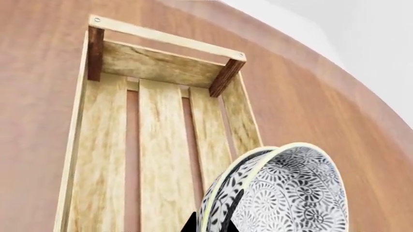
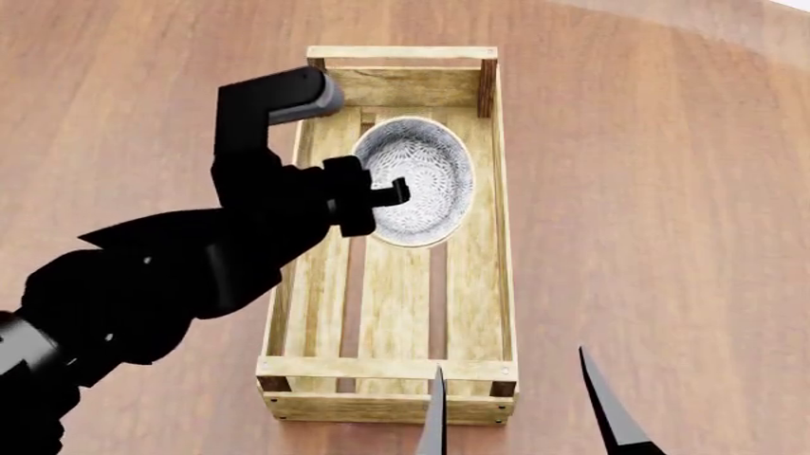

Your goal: Stack the right bowl on the left bowl and place them in the tray.

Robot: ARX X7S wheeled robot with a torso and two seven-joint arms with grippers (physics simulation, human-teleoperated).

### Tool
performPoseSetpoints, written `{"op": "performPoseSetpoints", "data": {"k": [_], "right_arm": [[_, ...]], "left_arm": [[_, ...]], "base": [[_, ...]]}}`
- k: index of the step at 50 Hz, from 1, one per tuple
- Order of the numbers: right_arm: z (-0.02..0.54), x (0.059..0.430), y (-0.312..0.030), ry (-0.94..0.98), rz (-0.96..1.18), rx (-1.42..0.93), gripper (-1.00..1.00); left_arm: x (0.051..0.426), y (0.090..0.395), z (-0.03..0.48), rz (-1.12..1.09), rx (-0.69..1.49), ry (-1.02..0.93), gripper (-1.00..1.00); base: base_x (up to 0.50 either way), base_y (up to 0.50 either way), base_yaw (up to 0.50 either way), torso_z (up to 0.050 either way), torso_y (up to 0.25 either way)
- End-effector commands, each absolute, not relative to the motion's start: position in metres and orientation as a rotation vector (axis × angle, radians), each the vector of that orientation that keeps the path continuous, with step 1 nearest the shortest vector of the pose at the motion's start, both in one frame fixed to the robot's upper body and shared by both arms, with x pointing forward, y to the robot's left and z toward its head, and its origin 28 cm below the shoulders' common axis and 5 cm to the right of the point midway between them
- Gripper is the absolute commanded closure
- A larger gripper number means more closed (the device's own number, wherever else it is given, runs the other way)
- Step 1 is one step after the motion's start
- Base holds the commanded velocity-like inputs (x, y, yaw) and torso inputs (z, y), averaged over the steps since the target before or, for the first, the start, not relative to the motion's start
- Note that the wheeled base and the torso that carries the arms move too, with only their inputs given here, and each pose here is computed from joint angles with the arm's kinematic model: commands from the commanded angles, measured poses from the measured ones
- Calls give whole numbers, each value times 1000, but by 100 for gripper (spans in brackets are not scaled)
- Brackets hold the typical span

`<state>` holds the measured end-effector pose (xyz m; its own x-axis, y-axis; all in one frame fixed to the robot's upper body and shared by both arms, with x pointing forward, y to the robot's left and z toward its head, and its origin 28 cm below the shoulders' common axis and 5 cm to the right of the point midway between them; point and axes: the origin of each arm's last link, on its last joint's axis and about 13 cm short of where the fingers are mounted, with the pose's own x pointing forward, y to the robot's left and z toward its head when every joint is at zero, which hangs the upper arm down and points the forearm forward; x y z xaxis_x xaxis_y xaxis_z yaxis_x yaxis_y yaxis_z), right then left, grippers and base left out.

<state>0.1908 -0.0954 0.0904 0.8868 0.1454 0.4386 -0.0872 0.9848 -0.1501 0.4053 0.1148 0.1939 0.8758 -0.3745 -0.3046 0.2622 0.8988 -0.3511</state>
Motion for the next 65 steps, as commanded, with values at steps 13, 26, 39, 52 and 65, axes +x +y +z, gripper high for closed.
{"op": "performPoseSetpoints", "data": {"k": [13, 26, 39, 52, 65], "right_arm": [[91, 192, -96, -482, 121, -132, -100], [89, 192, -95, -475, 127, -129, -100], [89, 192, -95, -475, 127, -126, -100], [90, 192, -96, -475, 126, -125, -100], [90, 192, -96, -475, 125, -122, -100]], "left_arm": [[402, 103, 191, -376, -206, 345, 100], [397, 93, 195, -446, -148, 317, 100], [398, 97, 190, -425, -117, 326, 100], [403, 111, 179, -342, -110, 356, 100], [401, 114, 170, -342, -81, 378, 100]], "base": [[0, 0, 0, 0, 1], [0, 0, 0, 0, 1], [0, 0, 0, 1, 1], [0, 0, 0, 0, 0], [0, 0, 0, 1, 1]]}}
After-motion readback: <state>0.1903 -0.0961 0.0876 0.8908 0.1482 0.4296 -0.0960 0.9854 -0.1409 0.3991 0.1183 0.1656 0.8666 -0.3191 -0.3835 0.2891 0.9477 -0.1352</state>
